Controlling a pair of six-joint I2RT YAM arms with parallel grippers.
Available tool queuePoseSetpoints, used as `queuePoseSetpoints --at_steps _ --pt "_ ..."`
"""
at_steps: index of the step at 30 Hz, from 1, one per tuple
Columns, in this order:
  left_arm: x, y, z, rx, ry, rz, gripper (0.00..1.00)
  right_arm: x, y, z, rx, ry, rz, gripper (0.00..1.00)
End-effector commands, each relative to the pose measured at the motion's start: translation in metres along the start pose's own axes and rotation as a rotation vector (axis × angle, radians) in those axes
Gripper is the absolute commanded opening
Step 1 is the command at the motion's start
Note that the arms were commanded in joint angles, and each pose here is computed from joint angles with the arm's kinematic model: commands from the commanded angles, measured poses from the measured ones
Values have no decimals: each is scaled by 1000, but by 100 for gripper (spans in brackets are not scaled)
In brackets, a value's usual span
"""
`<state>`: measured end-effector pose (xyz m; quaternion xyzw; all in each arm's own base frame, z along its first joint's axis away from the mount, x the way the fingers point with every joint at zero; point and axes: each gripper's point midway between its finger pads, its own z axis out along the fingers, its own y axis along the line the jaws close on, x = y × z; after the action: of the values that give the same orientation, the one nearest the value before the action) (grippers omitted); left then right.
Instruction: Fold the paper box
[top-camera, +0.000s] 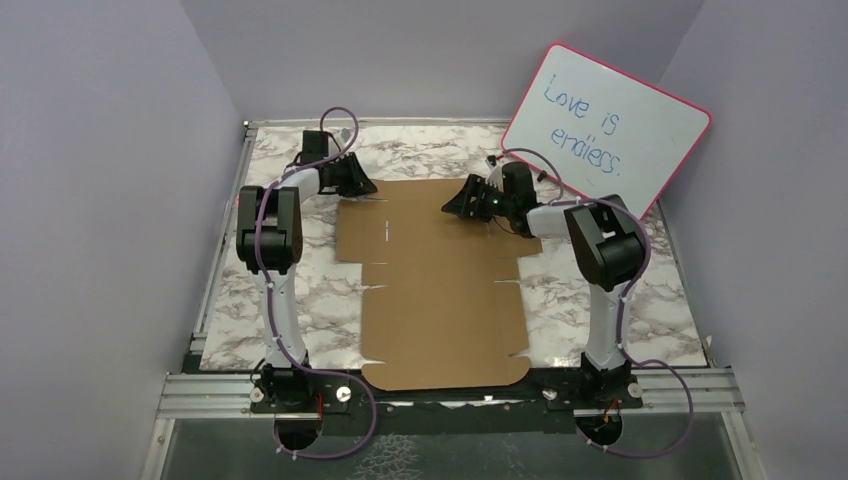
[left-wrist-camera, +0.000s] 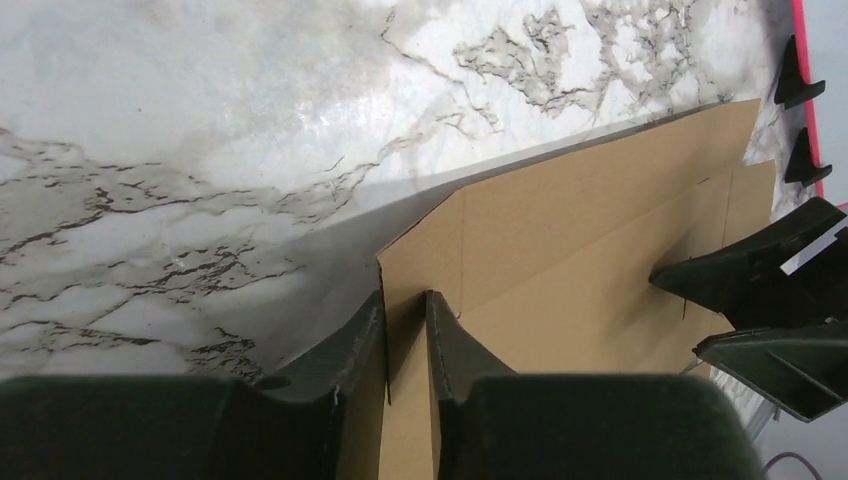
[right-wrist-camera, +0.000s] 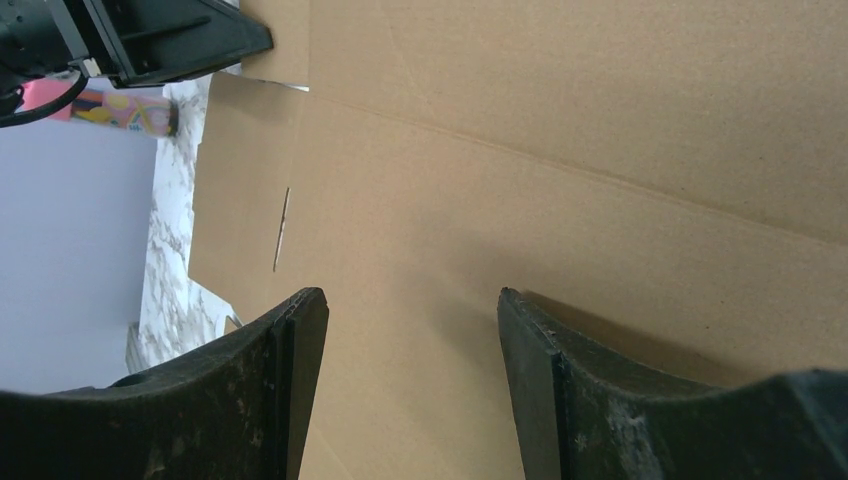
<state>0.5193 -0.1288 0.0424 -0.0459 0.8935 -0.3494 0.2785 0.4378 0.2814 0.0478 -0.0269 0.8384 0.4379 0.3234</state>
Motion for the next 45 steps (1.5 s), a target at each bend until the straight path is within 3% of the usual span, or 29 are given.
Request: queuePoseSetpoints --at_steps 1,4,17,26,36,45 --pt "2 -12 -2 7 -8 40 13 6 -8 10 52 -8 -34 69" --pt "0 -17 -5 -33 -15 60 0 11 -10 11 84 -8 -46 69" --pt "12 -33 -3 -300 23 167 1 21 -18 17 245 -12 -116 69" --pt "32 -55 12 -440 72 290 18 26 -27 21 337 -11 -124 69" --pt "25 -53 10 -495 66 315 30 25 -25 20 345 -16 -138 69" --pt "-3 -70 -34 -501 -25 318 69 -6 16 0 260 -105 -177 74"
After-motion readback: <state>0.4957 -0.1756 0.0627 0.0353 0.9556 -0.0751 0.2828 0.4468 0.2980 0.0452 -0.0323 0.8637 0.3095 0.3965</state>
